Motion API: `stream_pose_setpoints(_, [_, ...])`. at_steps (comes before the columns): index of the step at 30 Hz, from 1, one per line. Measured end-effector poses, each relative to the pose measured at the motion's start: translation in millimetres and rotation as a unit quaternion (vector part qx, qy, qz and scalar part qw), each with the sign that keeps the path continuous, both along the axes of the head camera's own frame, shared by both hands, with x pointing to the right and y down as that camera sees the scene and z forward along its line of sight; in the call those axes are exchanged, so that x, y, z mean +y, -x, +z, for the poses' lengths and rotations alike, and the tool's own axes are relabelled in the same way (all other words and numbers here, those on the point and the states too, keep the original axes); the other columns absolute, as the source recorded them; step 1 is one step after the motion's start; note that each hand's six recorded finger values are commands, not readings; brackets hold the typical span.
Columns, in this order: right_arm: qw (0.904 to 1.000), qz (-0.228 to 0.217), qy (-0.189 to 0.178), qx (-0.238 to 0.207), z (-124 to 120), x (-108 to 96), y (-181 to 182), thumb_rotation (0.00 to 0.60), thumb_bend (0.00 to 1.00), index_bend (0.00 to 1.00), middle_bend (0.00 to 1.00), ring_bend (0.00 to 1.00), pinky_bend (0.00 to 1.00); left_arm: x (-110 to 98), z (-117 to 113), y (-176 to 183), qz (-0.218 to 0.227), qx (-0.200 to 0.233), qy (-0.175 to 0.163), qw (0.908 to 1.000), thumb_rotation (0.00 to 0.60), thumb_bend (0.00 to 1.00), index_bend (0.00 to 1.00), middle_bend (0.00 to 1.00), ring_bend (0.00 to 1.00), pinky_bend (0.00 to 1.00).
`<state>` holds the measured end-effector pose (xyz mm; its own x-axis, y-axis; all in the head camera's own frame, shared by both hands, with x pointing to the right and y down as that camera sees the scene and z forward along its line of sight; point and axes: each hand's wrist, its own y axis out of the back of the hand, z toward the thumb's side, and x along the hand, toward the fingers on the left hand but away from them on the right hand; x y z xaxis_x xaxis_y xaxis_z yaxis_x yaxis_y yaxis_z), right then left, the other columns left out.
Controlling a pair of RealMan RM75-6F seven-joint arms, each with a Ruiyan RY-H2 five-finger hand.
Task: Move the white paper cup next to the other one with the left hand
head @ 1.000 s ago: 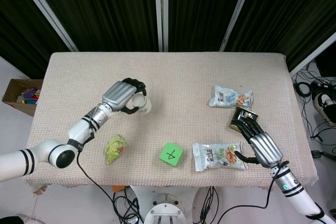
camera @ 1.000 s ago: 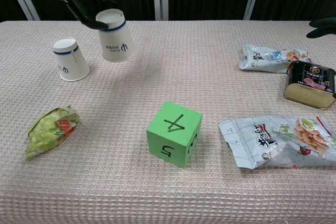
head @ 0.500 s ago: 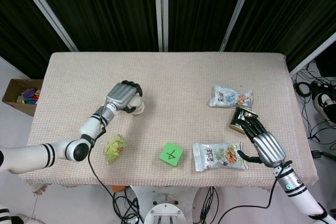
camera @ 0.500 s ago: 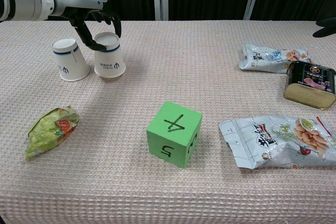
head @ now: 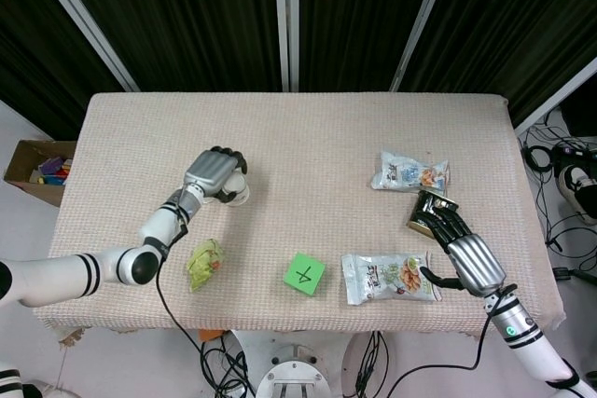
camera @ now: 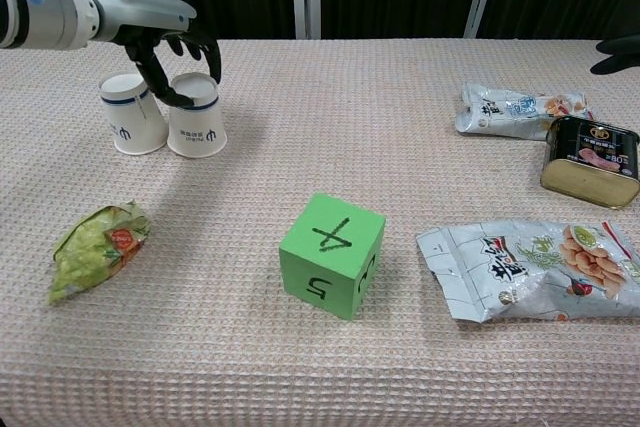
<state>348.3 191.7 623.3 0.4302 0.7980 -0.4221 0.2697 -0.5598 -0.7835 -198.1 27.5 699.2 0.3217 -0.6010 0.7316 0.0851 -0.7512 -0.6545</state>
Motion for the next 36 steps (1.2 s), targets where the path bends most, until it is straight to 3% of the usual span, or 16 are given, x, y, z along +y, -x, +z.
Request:
stream_pose_setpoints(9, [1.0000,0.000,-0.001,-0.001,-0.3,-0.2,0.4,0.600,0.23,0.04,0.12,0.00,0.04,0.7,1.7,3.4,0.000,-0.005,0.004,1.0000,0.600,0.37,0.27,0.17,0.13,0.15])
stream_pose_setpoints(17, [1.0000,0.003,-0.004,0.000,-2.6,0.1,-1.7,0.600,0.23,0.04,0.12,0.00,0.04,2.4,-0.6,4.6,0.001,-0.004,0.003,1.0000,0.600,0.36,0.23,0.17,0.13,0.15])
stream_pose_setpoints(23, [0.9997,0.013,-0.010,0.016,-8.2,-2.0,-15.1,0.600,0.23,0.04,0.12,0.00,0.04,1.3,-21.3,13.6,-0.016,0.015,-0.015,0.9997,0.600,0.32,0.22,0.16,0.13,0.15])
stream_pose_setpoints(27, [0.9986,0.026,-0.017,0.042,-16.9,-6.1,-34.5,0.600,0.23,0.04,0.12,0.00,0.04,-2.6,-43.4,39.5,-0.055,0.031,-0.060,0.9962,0.600,0.26,0.22,0.16,0.13,0.15])
stream_pose_setpoints(30, [0.9966,0.037,-0.026,0.068,-26.8,-10.6,-52.6,0.600,0.23,0.04,0.12,0.00,0.04,-2.4,-62.0,73.1,-0.093,0.036,-0.111,0.9888,0.600,0.25,0.23,0.17,0.13,0.15])
stream_pose_setpoints(33, [0.9936,0.051,-0.039,0.093,-39.4,-15.6,-70.3,0.600,0.23,0.04,0.12,0.00,0.04,6.5,-80.6,112.9,-0.122,0.031,-0.171,0.9772,0.600,0.25,0.25,0.19,0.13,0.14])
stream_pose_setpoints(36, [0.9907,0.068,-0.051,0.106,-52.2,-19.8,-84.9,0.600,0.28,0.05,0.12,0.00,0.04,28.0,-96.8,154.6,-0.136,0.013,-0.228,0.9639,0.600,0.23,0.26,0.19,0.13,0.14])
